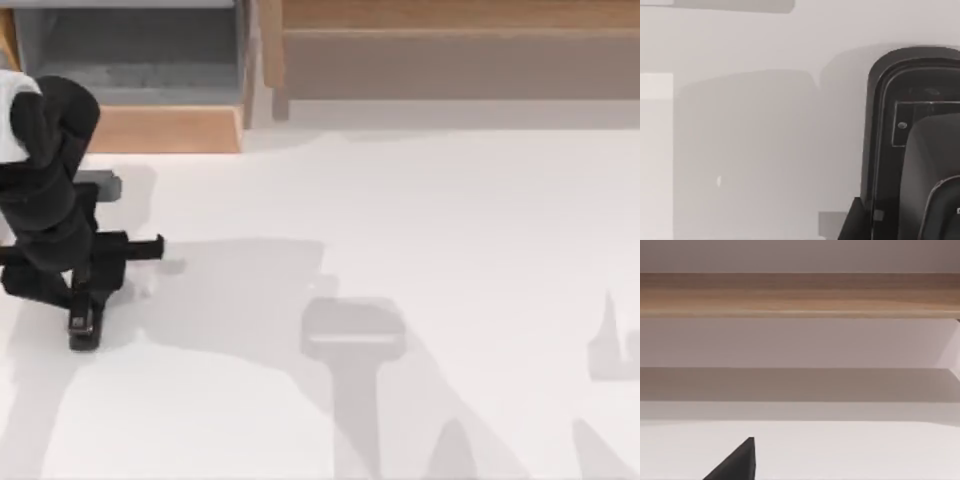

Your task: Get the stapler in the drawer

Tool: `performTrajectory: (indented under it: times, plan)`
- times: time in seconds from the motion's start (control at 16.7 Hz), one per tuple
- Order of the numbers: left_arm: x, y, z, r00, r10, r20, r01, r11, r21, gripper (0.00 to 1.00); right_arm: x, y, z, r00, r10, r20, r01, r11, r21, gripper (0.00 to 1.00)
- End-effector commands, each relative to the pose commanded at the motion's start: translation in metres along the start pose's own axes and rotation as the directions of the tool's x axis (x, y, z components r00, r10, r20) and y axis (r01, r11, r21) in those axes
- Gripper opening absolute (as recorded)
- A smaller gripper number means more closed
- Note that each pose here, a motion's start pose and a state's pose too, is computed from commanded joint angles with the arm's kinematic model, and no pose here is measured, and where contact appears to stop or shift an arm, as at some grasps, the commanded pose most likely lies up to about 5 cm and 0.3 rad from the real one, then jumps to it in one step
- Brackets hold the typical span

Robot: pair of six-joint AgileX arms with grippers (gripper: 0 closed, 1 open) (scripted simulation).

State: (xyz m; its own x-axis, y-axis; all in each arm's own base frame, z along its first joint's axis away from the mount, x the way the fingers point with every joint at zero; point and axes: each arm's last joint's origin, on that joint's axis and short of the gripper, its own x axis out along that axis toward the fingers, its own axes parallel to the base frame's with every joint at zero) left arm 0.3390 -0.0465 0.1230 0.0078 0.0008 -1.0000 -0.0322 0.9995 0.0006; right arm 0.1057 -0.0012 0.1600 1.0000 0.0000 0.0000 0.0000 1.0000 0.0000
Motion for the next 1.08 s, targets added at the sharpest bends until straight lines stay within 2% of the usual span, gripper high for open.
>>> performTrajectory:
  times: [0.3, 0.6, 0.72, 0.9, 1.08]
  plan:
    - [-0.023, 0.000, -0.001, 1.000, 0.001, -0.008, -0.001, 1.000, -0.001, 0.00, 0.000, 0.000, 0.000, 1.000, 0.000, 0.000, 0.000, 1.000, 0.000, 1.00]
    - [-0.026, 0.000, 0.001, 1.000, -0.001, 0.001, 0.001, 1.000, 0.007, 0.00, 0.000, 0.000, 0.000, 1.000, 0.000, 0.000, 0.000, 1.000, 0.000, 1.00]
    - [-0.042, 0.000, 0.009, 0.999, -0.015, 0.052, 0.013, 0.999, 0.034, 0.00, 0.000, 0.000, 0.000, 1.000, 0.000, 0.000, 0.000, 1.000, 0.000, 1.00]
    - [-0.083, 0.006, 0.032, 0.983, -0.043, 0.179, 0.028, 0.996, 0.084, 0.00, 0.000, 0.000, 0.000, 1.000, 0.000, 0.000, 0.000, 1.000, 0.000, 1.00]
    - [-0.127, 0.028, 0.060, 0.953, -0.042, 0.298, 0.010, 0.994, 0.109, 0.00, 0.000, 0.000, 0.000, 1.000, 0.000, 0.000, 0.000, 1.000, 0.000, 1.00]
